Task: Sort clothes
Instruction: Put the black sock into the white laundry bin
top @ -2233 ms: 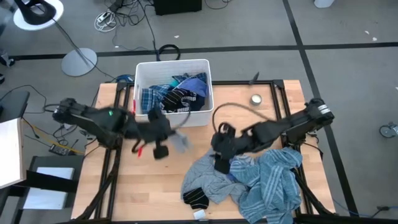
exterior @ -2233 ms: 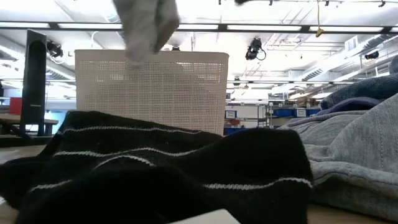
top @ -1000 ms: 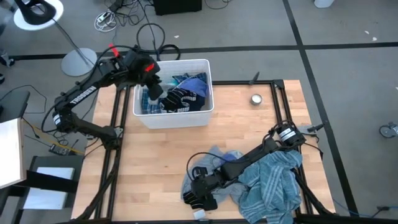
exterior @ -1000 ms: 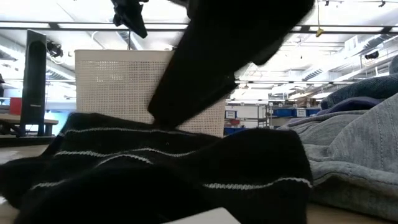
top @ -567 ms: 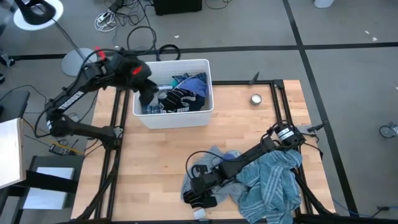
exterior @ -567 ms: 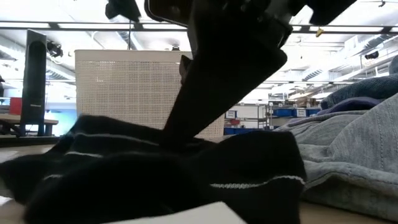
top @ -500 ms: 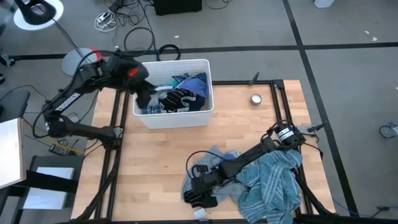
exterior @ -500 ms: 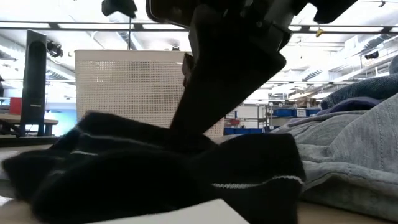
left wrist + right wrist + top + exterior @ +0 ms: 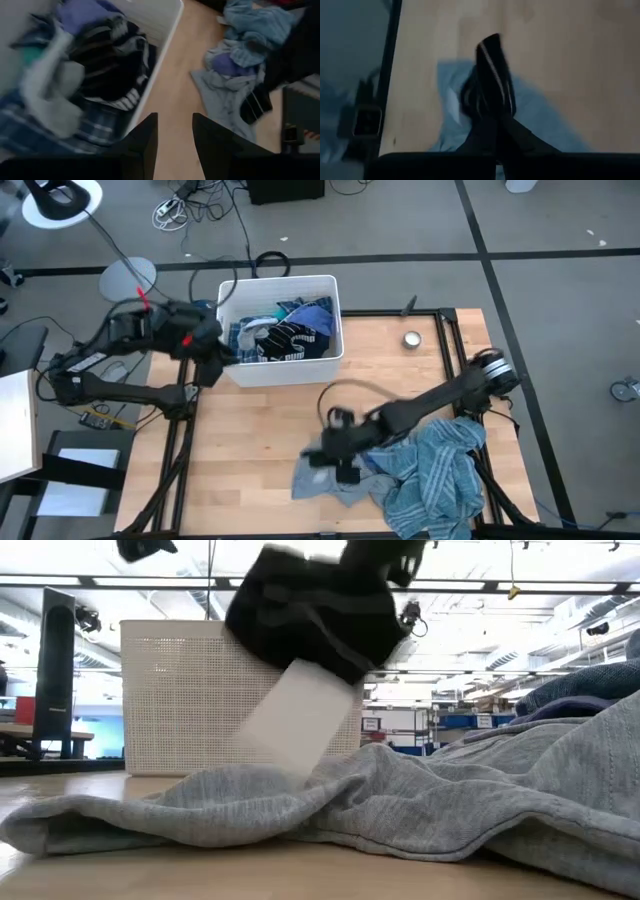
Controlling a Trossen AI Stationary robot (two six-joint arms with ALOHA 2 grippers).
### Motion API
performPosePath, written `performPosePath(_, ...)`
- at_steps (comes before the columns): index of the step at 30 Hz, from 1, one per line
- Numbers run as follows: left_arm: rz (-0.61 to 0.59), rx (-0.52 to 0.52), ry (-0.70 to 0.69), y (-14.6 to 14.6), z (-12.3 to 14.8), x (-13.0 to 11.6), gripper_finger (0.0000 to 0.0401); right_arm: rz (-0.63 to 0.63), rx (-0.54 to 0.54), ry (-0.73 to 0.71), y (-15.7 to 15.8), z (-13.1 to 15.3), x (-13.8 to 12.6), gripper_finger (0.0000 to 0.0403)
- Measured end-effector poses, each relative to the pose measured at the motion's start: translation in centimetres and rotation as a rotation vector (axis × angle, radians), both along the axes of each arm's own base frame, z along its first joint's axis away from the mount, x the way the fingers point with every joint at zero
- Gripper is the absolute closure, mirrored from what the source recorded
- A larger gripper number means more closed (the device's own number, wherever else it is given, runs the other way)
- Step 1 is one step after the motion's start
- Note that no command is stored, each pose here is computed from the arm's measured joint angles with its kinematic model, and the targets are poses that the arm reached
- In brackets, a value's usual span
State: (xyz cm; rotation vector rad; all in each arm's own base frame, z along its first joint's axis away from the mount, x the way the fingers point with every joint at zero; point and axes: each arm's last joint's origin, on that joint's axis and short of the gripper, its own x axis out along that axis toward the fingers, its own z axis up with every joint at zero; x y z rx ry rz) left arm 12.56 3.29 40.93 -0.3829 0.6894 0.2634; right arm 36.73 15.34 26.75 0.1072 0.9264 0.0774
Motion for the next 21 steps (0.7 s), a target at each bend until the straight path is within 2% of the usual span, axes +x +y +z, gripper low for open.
performPosePath(6, -0.067, -0.101, -0.116, -2.2, -4.5, 0.7, 0.0274, -0.19, -0.052, -0.192, -3.8, 7.4, -3.6, 0.04)
performPosePath(10, -0.11, -0.11, -0.183, -3.8, -6.4, 1.9, 0.0276, -0.267, -0.139, -0.304, -6.6, 12.2, -4.6, 0.0401)
performPosePath(16, -0.167, -0.083, -0.184, -6.6, -9.4, 4.4, 0.0281, -0.371, -0.261, -0.437, -12.1, 17.7, -3.2, 0.0401)
performPosePath(21, -0.195, -0.053, -0.187, -8.9, -11.6, 6.2, 0.0282, -0.512, -0.284, -0.464, -17.7, 18.4, -0.7, 0.0399)
